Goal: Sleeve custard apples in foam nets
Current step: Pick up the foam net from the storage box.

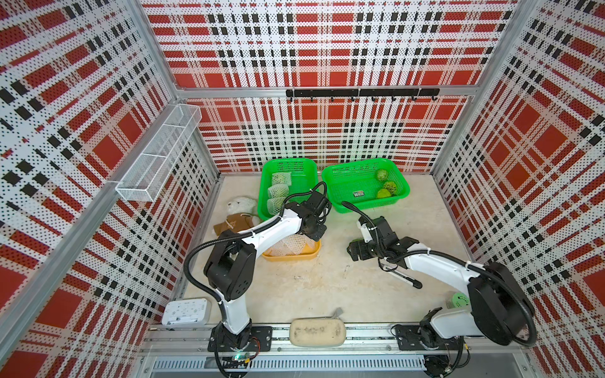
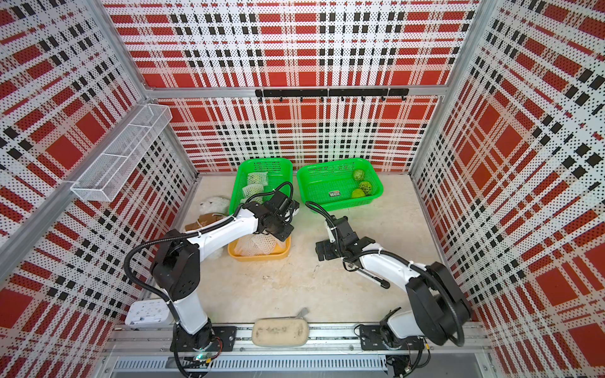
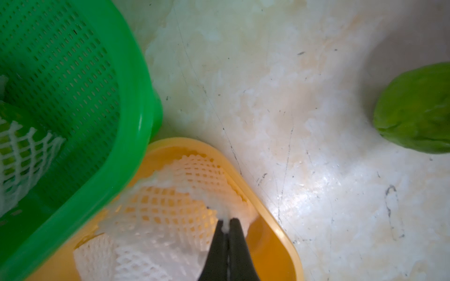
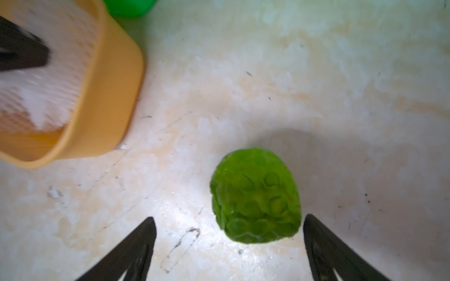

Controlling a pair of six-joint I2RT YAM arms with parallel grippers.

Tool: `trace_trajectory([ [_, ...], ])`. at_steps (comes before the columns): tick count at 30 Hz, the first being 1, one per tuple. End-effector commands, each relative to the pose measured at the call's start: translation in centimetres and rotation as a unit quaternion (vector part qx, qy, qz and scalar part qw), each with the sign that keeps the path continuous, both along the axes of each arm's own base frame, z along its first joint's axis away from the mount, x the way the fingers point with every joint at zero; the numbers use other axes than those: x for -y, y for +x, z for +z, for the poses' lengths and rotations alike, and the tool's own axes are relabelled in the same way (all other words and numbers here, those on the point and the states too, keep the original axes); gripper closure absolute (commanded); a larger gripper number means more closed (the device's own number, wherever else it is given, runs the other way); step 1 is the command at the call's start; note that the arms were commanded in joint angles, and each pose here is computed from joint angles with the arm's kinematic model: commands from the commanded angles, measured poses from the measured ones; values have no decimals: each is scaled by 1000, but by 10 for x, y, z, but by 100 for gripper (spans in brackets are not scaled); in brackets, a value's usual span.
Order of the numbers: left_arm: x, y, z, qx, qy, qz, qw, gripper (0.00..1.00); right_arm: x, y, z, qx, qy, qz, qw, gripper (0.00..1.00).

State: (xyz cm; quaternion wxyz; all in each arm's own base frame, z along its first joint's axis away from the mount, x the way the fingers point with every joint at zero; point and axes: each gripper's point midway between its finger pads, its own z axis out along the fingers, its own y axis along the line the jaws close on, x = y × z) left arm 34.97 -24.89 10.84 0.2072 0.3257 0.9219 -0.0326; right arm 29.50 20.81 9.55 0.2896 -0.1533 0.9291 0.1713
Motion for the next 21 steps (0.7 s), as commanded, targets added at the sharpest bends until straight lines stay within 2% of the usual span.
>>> trace_trajectory([
  [1, 9, -9, 52, 35, -35, -39, 998, 100, -17, -3, 50, 27, 56, 54, 997, 2],
  [7, 5, -28, 114, 90, -68, -78, 991, 100, -26, -9, 109, 45, 175, 105, 978, 1],
  [9, 3, -34, 140, 109, -107, -83, 985, 100, -33, -14, 133, 61, 232, 133, 962, 2],
  [11, 2, -39, 167, 128, -171, -81, 974, 100, -40, -20, 152, 74, 279, 160, 944, 3],
  [13, 6, -48, 195, 137, -255, -99, 952, 100, -47, -24, 167, 81, 312, 181, 929, 6],
  [16, 2, -62, 236, 149, -380, -122, 905, 100, -54, -30, 187, 89, 352, 210, 908, 13],
  [18, -3, -75, 259, 144, -454, -149, 867, 100, -56, -34, 201, 98, 376, 221, 895, 20],
  [21, -7, -95, 279, 128, -517, -202, 822, 100, -57, -41, 220, 116, 402, 238, 877, 30],
])
